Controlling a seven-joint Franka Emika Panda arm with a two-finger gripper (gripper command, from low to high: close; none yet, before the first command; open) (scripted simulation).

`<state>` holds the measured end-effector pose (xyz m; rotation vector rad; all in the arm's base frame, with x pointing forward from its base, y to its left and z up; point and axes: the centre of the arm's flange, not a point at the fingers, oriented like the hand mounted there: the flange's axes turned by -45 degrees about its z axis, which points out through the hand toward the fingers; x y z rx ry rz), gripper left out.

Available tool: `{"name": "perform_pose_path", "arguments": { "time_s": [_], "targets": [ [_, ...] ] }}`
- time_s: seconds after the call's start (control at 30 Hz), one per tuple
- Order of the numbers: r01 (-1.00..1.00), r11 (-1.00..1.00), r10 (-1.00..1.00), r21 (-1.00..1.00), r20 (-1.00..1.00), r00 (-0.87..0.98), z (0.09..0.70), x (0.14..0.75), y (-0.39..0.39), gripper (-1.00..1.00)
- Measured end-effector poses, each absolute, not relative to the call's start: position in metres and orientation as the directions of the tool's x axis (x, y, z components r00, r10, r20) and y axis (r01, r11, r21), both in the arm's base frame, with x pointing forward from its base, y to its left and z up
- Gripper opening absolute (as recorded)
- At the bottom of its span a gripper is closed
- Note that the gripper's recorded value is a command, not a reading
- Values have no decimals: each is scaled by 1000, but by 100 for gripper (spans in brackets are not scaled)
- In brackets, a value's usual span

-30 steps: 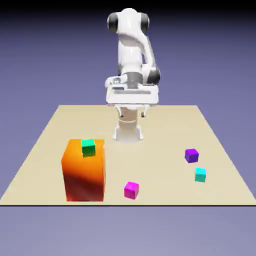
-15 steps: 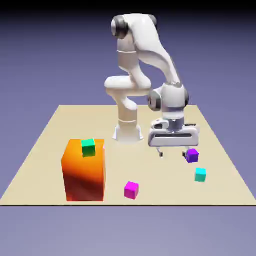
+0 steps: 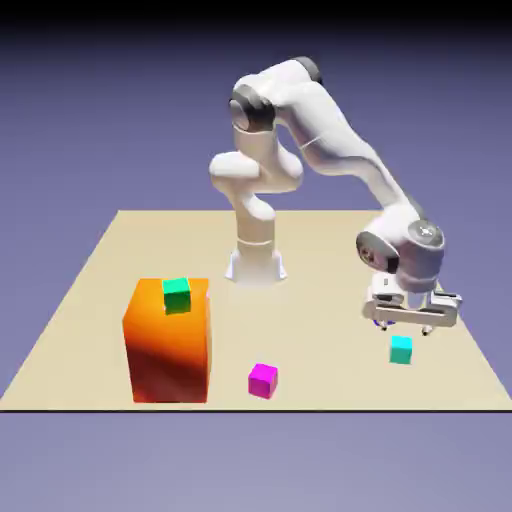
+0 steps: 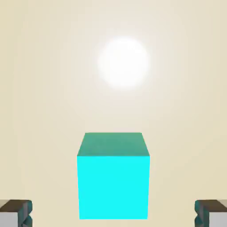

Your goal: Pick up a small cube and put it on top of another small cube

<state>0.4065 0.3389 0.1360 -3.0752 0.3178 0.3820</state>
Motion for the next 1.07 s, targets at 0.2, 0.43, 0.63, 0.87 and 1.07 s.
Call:
{"name": "perform_pose_path", "arguments": {
  "time_s": [0.2,0.43,0.63,0.87,1.07],
  "targets": [
    [-205,-979,-198,-2,-245,949,171,413,338,-100],
    [52,-997,62,-48,-243,968,236,338,355,-100],
    [295,-955,288,-9,-243,926,243,260,349,-100],
    [312,-950,303,-3,-238,923,204,251,346,-100],
    [314,-950,305,-1,-242,921,184,246,344,100]
  ]
}}
